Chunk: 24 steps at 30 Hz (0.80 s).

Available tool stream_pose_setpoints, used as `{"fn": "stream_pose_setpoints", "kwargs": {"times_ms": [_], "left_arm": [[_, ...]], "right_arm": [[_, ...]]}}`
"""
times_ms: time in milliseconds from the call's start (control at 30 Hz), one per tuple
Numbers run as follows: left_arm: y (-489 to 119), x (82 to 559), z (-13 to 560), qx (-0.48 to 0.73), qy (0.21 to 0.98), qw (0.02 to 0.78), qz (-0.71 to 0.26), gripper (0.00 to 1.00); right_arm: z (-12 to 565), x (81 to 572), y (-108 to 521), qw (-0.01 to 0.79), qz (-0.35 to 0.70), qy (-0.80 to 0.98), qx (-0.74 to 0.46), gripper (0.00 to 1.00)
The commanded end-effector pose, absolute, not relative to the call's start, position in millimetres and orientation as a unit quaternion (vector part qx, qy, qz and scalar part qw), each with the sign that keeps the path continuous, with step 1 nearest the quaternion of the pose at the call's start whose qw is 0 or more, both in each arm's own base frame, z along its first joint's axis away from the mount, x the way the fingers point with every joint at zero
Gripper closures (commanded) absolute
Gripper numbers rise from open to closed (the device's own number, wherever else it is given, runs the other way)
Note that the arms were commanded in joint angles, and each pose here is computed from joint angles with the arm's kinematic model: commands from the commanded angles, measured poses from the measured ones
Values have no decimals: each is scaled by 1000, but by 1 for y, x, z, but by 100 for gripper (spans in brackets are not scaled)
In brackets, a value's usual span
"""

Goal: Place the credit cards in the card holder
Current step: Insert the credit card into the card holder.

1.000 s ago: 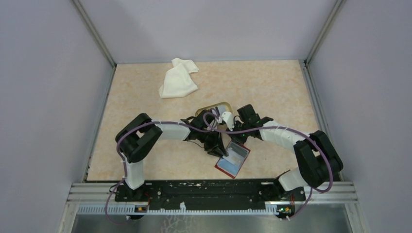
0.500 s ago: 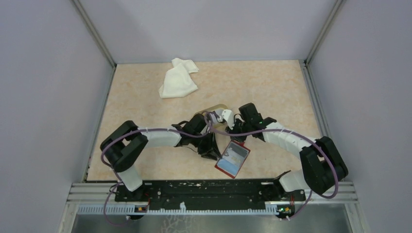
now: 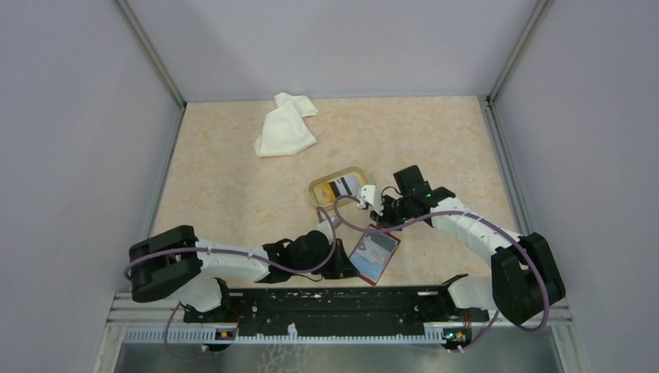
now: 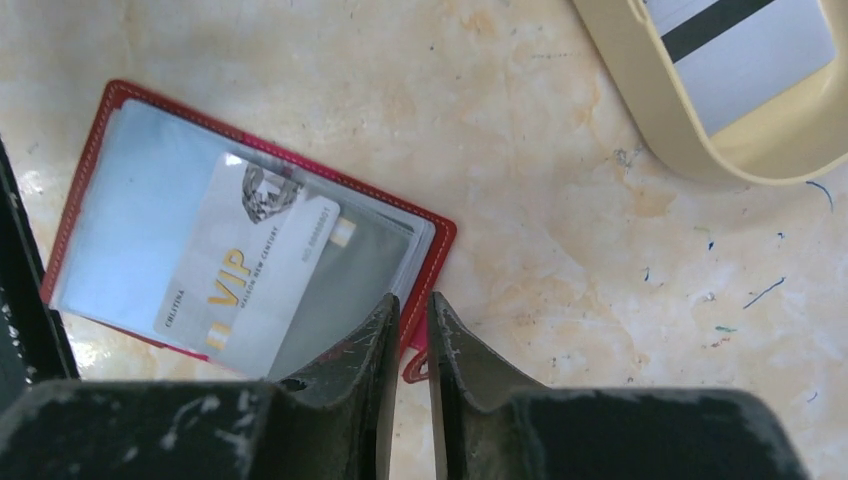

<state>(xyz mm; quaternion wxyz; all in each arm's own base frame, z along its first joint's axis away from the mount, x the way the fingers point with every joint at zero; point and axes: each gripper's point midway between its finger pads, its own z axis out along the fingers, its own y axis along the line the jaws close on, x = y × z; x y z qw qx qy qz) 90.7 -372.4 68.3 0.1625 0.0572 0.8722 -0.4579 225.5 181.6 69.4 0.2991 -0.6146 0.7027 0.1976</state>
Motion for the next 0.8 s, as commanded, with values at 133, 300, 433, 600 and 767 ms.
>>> {"fn": "stream_pose_setpoints", "kwargs": {"times_ms": [133,300,433,600,767], "left_arm": [[-404,111,63,-46,841,213,-495,94],[-410,118,48,-56,849,220,-478,94],[-405,122,42,-66,850,229,-471,94],[-401,128,36,-71,861,238,-444,94],[-400,133,33,-74,864,249,-431,94]], "right_arm": [[68,239,174,293,168,695,-635,88],[61,242,171,287,160,708,-626,88],[58,242,170,285,159,710,-624,89],[55,240,171,279,165,712,-623,89],[55,239,171,279,168,711,-623,89]]}}
